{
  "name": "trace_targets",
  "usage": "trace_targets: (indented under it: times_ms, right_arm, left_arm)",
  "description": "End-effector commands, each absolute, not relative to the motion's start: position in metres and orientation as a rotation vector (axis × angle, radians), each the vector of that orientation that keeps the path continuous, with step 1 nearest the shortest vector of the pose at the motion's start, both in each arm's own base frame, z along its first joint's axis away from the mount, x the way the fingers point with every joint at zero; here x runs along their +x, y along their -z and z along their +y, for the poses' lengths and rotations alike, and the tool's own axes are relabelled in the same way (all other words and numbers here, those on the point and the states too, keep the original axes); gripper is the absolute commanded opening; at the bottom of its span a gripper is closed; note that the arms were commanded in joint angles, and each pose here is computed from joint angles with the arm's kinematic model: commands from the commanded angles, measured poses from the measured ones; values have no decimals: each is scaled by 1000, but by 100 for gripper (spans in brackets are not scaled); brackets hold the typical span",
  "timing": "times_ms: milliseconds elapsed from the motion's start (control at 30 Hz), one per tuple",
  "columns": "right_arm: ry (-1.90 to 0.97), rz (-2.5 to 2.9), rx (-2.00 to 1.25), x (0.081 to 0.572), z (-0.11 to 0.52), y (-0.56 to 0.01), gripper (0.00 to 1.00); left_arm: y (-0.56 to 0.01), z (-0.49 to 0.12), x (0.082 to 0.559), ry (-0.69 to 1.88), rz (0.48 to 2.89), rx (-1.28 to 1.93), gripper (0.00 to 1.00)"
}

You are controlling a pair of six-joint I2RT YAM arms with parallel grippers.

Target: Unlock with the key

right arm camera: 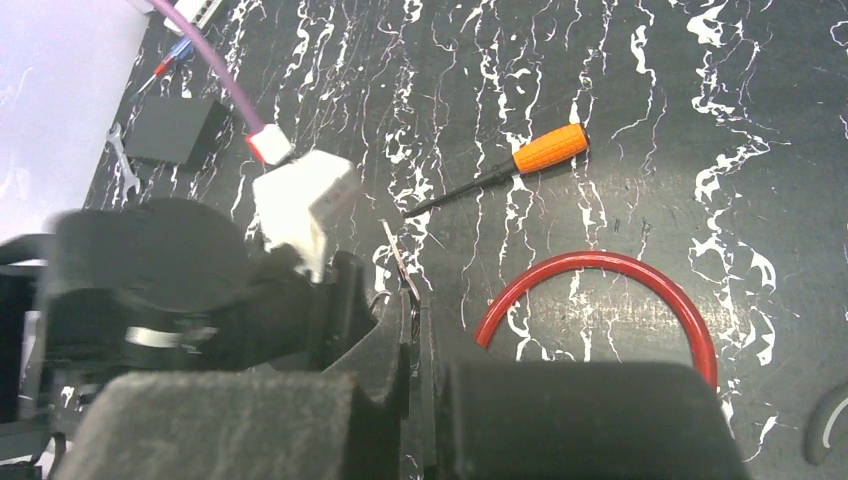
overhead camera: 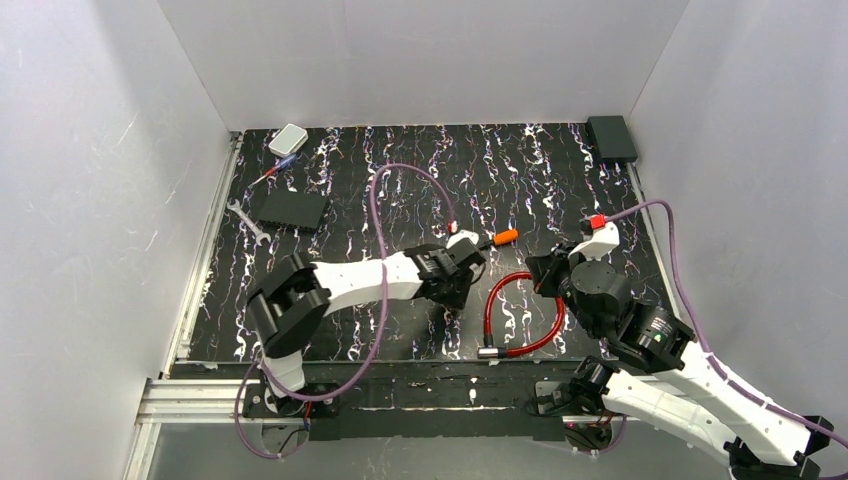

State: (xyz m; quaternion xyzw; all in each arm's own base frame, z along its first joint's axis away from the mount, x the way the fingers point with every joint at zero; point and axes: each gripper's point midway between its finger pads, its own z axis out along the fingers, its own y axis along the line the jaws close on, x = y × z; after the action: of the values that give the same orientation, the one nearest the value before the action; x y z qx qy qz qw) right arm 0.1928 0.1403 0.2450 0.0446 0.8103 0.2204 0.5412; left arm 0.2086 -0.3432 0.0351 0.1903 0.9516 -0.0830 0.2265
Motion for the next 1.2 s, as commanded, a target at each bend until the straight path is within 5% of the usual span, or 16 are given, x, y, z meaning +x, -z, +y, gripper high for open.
trace_targets:
  times_ms: [0, 167, 1167]
  right_arm:
    - [-579, 1857, 156, 199, 145, -260, 1]
    - [-583, 1849, 186, 202, 146, -265, 1]
    - [-804, 1905, 185, 219, 221, -243, 1]
  left_arm:
    - [-107, -359, 223, 519, 2453, 501, 0]
    - [-135, -349, 236, 767, 2486, 375, 0]
    - [-242, -303, 307, 975, 2328, -568, 0]
